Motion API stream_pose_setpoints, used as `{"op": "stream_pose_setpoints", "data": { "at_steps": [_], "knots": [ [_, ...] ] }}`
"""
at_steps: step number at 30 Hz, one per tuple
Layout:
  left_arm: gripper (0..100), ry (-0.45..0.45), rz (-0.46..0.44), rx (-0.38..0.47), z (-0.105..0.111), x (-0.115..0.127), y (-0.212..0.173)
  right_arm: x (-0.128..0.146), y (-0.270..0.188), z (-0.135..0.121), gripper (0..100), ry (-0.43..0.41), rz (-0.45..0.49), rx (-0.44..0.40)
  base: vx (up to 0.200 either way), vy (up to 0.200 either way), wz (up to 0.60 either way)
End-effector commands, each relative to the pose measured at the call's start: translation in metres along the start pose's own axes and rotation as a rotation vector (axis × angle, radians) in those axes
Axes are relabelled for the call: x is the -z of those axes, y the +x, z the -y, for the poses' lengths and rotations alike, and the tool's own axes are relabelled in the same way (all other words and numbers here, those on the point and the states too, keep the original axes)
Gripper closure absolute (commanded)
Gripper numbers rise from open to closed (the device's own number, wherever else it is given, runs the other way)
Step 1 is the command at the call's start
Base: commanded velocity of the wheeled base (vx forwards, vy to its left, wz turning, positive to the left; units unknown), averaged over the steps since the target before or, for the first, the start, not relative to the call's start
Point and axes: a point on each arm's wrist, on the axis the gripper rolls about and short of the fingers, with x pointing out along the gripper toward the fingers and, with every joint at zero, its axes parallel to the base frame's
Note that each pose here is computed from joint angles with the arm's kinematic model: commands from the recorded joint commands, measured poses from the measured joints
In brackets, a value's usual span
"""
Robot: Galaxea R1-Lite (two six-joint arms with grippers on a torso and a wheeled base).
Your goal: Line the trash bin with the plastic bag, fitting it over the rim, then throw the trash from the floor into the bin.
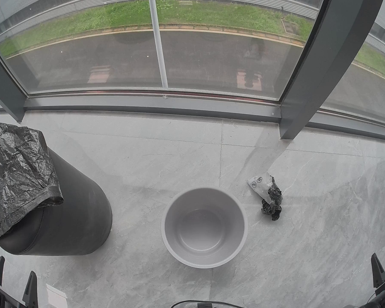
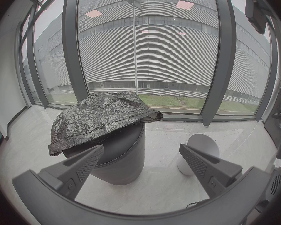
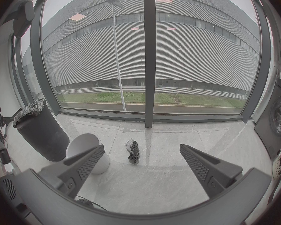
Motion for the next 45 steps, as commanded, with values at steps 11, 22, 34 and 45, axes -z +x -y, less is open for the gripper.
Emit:
{"op": "stream_pose_setpoints", "data": {
  "at_steps": [11, 22, 34, 45],
  "knots": [
    [0, 0.003, -0.011, 0.019, 0.0, 0.006, 0.0, -0.051, -0.007, -0.002, 0, 0.073, 0.117, -0.055, 0.0, 0.0, 0.0],
    [0, -0.198, 0.128, 0.093, -0.002, -0.104, -0.009, -0.12, 0.033, -0.011, 0, 0.144, 0.009, -0.354, 0.0, 0.0, 0.0],
    [0, 0.244, -0.156, 0.09, 0.002, -0.089, 0.036, -0.145, 0.131, -0.041, 0, 0.168, -0.016, -0.533, 0.0, 0.0, 0.0],
    [0, 0.46, -0.203, 0.04, 0.002, -0.095, 0.051, -0.138, 0.152, -0.049, 0, 0.235, -0.08, -0.544, 0.0, 0.0, 0.0]
  ]
}}
